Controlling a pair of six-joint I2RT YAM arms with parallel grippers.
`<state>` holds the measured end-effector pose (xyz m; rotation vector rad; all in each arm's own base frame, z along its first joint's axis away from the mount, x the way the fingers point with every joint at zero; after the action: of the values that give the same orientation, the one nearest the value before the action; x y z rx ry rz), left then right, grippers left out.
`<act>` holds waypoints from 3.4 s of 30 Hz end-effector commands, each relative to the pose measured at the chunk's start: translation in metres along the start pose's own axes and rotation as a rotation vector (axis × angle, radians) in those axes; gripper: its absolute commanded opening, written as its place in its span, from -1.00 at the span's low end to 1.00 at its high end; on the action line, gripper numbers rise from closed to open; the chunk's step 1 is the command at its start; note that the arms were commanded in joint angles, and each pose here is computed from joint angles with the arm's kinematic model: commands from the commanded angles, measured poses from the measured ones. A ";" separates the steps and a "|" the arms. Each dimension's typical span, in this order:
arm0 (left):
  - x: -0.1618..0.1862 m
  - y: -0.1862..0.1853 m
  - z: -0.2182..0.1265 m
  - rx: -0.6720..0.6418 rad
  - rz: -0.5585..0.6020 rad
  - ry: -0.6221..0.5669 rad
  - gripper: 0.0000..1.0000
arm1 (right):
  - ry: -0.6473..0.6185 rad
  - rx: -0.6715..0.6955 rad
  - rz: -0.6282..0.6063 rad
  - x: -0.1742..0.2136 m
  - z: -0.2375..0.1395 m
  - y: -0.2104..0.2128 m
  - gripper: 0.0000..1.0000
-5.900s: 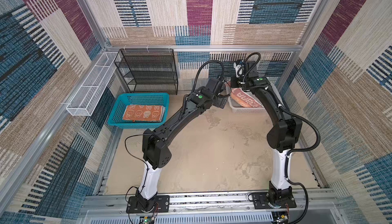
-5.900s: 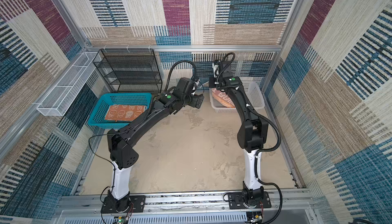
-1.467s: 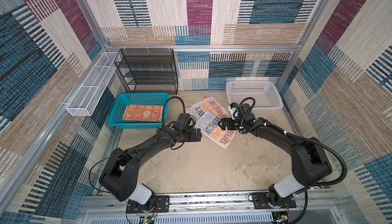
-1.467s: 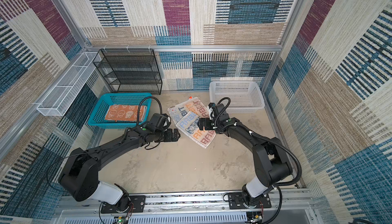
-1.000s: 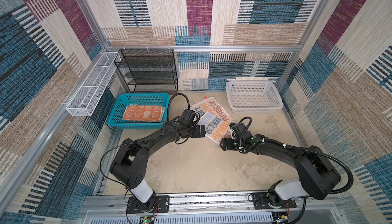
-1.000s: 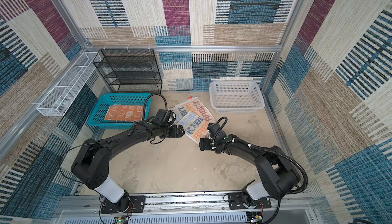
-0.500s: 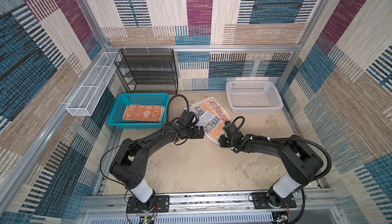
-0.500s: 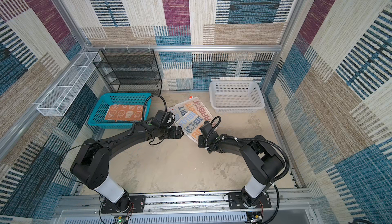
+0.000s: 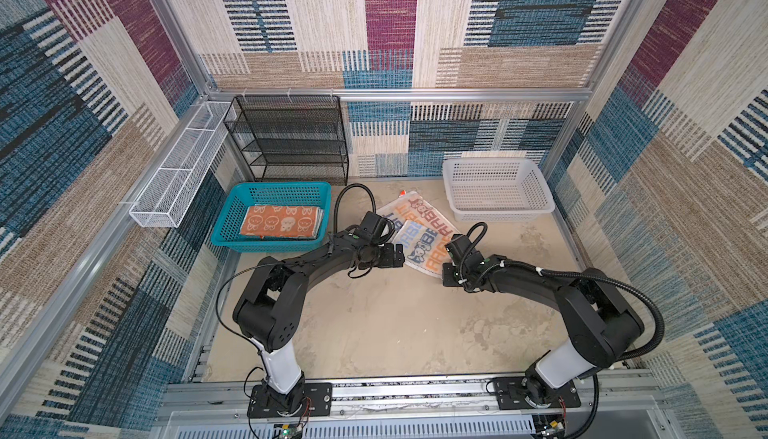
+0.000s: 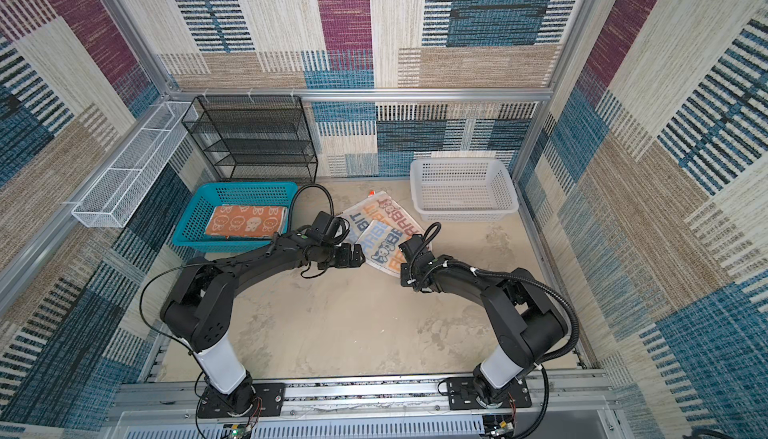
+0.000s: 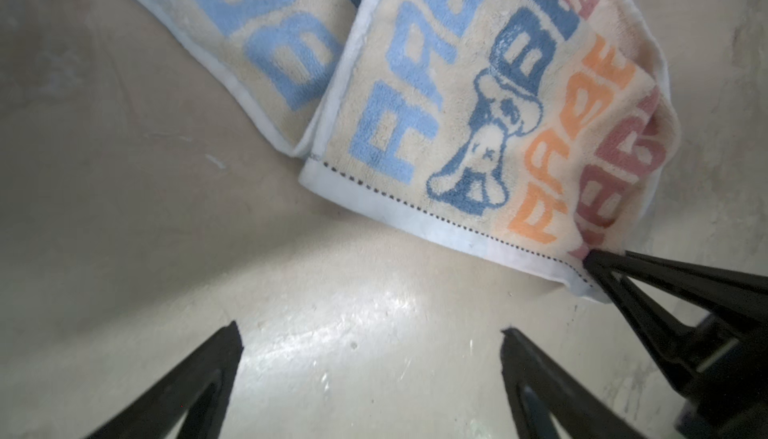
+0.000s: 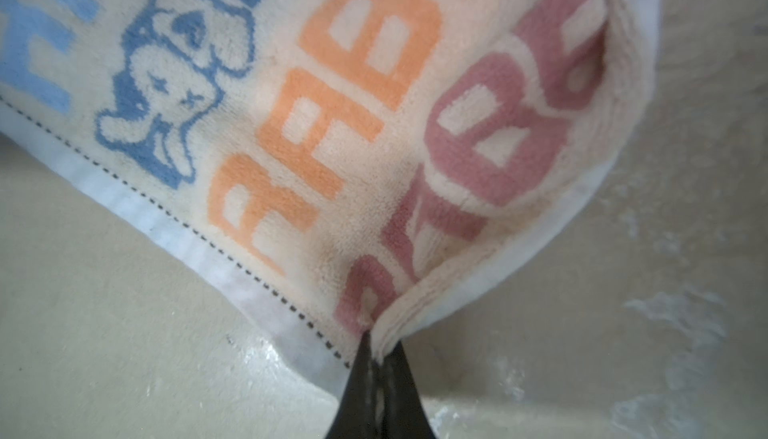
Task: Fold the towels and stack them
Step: 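Pinch the near corners of the RABBIT towel with both grippers, then lift the RABBIT towel by its near edge with both grippers, raising it high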
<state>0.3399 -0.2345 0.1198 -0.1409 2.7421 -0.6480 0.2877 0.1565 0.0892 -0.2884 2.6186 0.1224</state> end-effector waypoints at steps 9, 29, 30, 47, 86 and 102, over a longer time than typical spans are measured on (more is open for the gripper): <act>-0.009 -0.013 0.032 0.027 0.006 0.036 0.70 | 0.003 -0.092 -0.004 0.005 -0.004 -0.007 -0.88; -0.010 0.003 0.060 -0.028 -0.007 -0.002 0.25 | -0.034 -0.127 -0.003 0.000 -0.013 -0.007 -0.77; -0.011 0.004 0.060 -0.039 -0.003 -0.009 0.23 | -0.033 -0.128 -0.005 0.001 -0.013 -0.007 -0.77; -0.011 0.019 0.056 -0.083 -0.008 -0.064 0.11 | -0.052 -0.133 -0.006 0.000 -0.018 -0.011 -0.73; 0.016 0.011 0.039 0.020 -0.033 -0.009 -1.00 | 0.023 -0.231 0.092 0.047 -0.010 -0.008 -0.70; 0.014 -0.007 0.023 0.090 -0.055 0.005 -0.50 | -0.088 -0.238 0.044 -0.014 -0.038 0.001 -0.89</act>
<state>0.3357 -0.2490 0.1026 -0.1725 2.6997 -0.7573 0.2792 0.1522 0.1273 -0.2883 2.5318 0.4450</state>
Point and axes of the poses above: each gripper's point midway between its finger pads, its own z axis out along the fingers, its own y axis along the line the jaws close on, x = y × z, the point moved 6 cm from there along -z, back along the fingers, and after that the axes turned 12 degrees about -z, right-handed, at the moved point
